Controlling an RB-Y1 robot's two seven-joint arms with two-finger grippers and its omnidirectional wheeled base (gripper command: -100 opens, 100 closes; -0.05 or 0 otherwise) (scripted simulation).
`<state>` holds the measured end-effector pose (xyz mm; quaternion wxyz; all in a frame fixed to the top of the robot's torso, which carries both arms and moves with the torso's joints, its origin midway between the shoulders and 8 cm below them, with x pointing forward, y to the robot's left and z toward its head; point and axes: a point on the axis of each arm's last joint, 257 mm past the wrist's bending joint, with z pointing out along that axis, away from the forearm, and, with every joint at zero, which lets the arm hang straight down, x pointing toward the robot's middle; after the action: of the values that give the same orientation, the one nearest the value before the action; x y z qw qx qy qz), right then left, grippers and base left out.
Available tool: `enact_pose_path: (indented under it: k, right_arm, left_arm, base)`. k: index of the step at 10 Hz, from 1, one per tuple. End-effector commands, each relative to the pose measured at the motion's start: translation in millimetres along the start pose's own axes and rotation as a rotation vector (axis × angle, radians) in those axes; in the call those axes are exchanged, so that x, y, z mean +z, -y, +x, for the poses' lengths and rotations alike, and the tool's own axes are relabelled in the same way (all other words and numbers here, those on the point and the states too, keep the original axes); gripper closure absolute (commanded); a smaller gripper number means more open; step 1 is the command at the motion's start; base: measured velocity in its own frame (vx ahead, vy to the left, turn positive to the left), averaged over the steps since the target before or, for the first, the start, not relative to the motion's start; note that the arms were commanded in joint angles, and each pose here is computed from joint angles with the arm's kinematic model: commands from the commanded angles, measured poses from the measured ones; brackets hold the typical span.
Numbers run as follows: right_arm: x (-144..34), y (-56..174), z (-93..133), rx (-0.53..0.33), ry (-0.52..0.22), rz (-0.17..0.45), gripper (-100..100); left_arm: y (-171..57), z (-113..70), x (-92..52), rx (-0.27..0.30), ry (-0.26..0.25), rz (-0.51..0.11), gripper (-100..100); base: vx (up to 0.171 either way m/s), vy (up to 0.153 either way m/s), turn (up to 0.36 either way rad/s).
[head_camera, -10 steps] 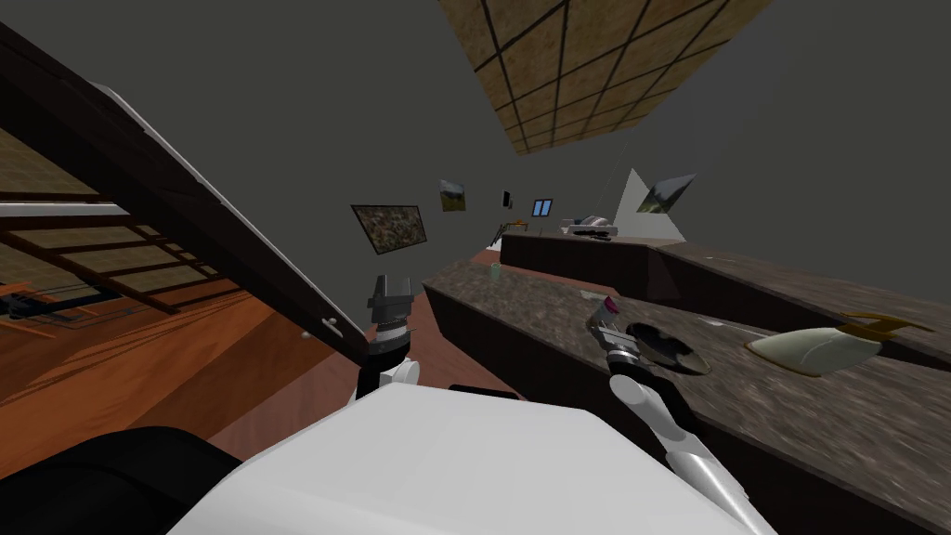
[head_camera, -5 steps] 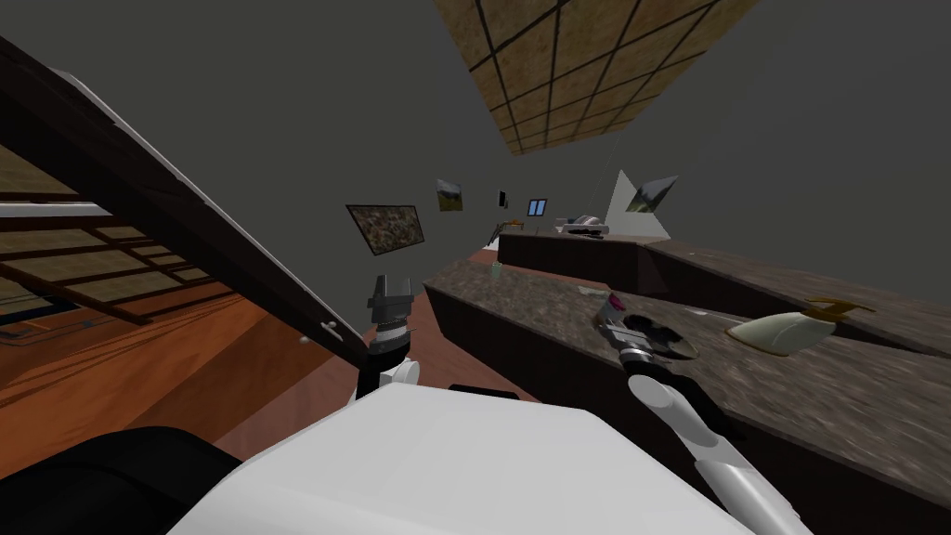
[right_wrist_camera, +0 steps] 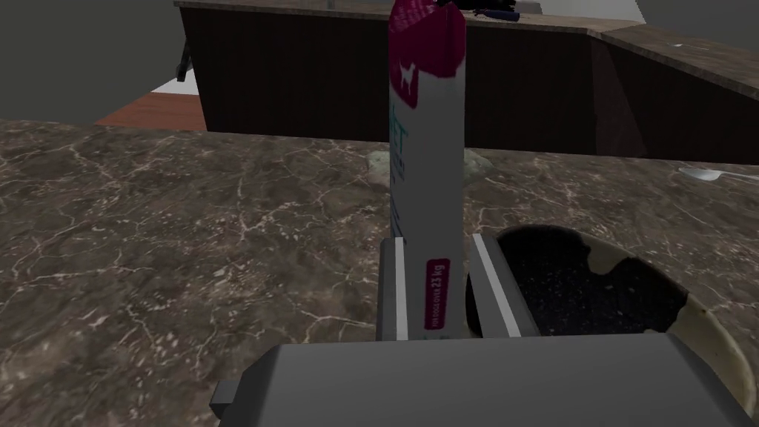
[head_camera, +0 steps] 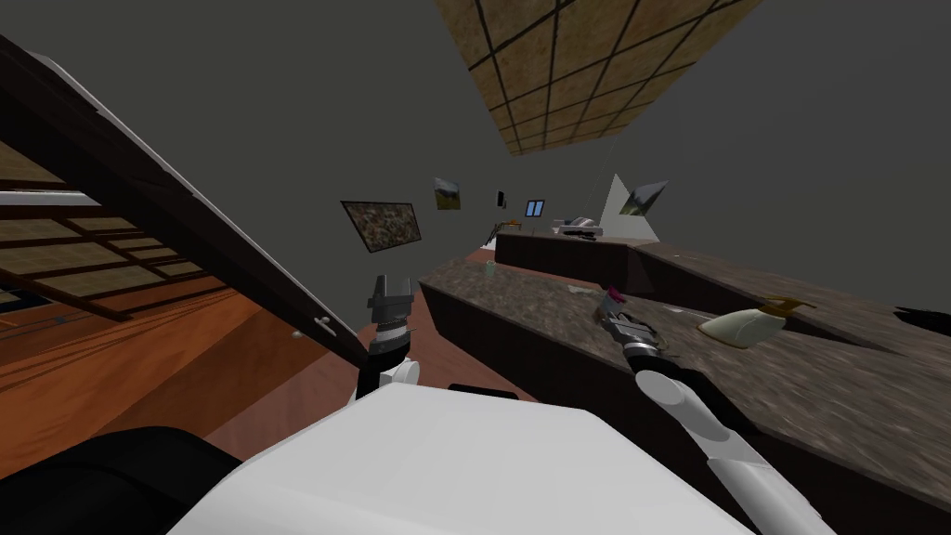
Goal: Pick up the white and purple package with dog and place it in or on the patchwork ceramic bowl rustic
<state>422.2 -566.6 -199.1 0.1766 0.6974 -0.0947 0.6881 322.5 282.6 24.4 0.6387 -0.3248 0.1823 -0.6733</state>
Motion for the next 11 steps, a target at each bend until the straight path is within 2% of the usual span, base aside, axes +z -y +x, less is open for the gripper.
enact_pose_path:
  k: [1,6,7,8,11]
  right_arm:
    - [1.5,1.7,9.7,0.032,-0.020,0.000,100]
    - [4.4,6.8,39.8,0.151,-0.095,-0.005,100]
    - [5.0,6.9,36.3,0.132,-0.085,-0.003,100]
    - [5.1,6.3,37.7,0.135,-0.089,-0.005,-100]
    - [5.1,6.1,37.6,0.134,-0.088,-0.005,-100]
  left_arm:
    - [0.0,0.0,0.0,0.000,0.000,0.000,0]
    - [0.0,0.0,0.0,0.000,0.000,0.000,0]
    - [0.0,0.0,0.0,0.000,0.000,0.000,0]
    - [-0.1,0.0,0.0,0.000,0.000,0.000,0]
    - [0.0,0.0,0.0,0.000,0.000,0.000,0]
  base:
    - [-0.051,-0.175,0.007]
    - [-0.028,-0.205,0.011]
    - [-0.020,-0.083,0.008]
    - [-0.004,-0.018,-0.001]
    - [-0.001,-0.002,0.000]
